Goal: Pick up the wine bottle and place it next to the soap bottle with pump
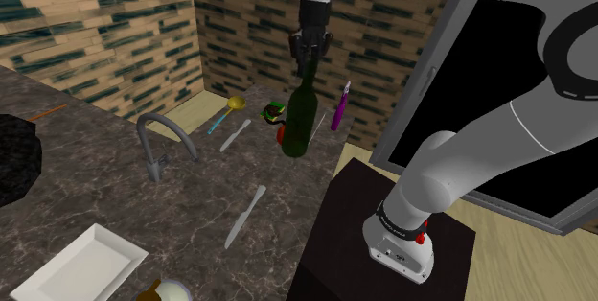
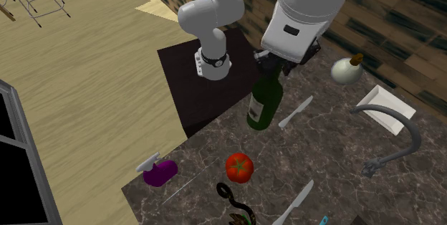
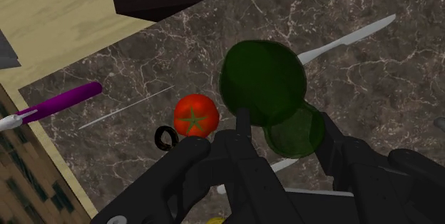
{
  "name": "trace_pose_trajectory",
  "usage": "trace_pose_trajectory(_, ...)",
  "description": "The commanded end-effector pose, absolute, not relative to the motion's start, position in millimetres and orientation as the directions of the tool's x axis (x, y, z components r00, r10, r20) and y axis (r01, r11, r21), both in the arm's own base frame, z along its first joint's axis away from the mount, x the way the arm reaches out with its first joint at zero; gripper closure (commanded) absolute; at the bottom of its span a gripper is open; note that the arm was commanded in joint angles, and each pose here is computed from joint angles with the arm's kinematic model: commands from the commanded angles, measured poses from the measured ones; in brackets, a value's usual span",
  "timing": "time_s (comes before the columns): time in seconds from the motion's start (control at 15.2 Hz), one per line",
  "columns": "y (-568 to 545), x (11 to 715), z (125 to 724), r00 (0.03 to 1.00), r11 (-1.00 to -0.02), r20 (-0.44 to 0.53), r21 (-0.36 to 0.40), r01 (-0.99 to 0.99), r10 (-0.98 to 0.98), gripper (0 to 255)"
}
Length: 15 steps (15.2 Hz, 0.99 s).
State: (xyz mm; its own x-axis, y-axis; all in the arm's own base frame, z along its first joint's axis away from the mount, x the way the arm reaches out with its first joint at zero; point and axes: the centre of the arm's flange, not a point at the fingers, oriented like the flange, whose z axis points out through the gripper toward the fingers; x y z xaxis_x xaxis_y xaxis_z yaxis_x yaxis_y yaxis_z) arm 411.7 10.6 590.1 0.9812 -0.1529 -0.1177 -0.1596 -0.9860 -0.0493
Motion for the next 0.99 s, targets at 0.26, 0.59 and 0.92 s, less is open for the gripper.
trace_pose_trajectory(0.26, 11, 412, 622, 0.981, -0.986, -0.118, -0.049, -0.159, -0.153, 255)
trace_pose_trajectory(0.59, 11, 412, 648, 0.981, -0.986, -0.118, -0.049, -0.159, -0.153, 255)
trace_pose_trajectory(0.92, 11, 412, 675, 0.981, -0.986, -0.118, -0.049, -0.159, -0.153, 255)
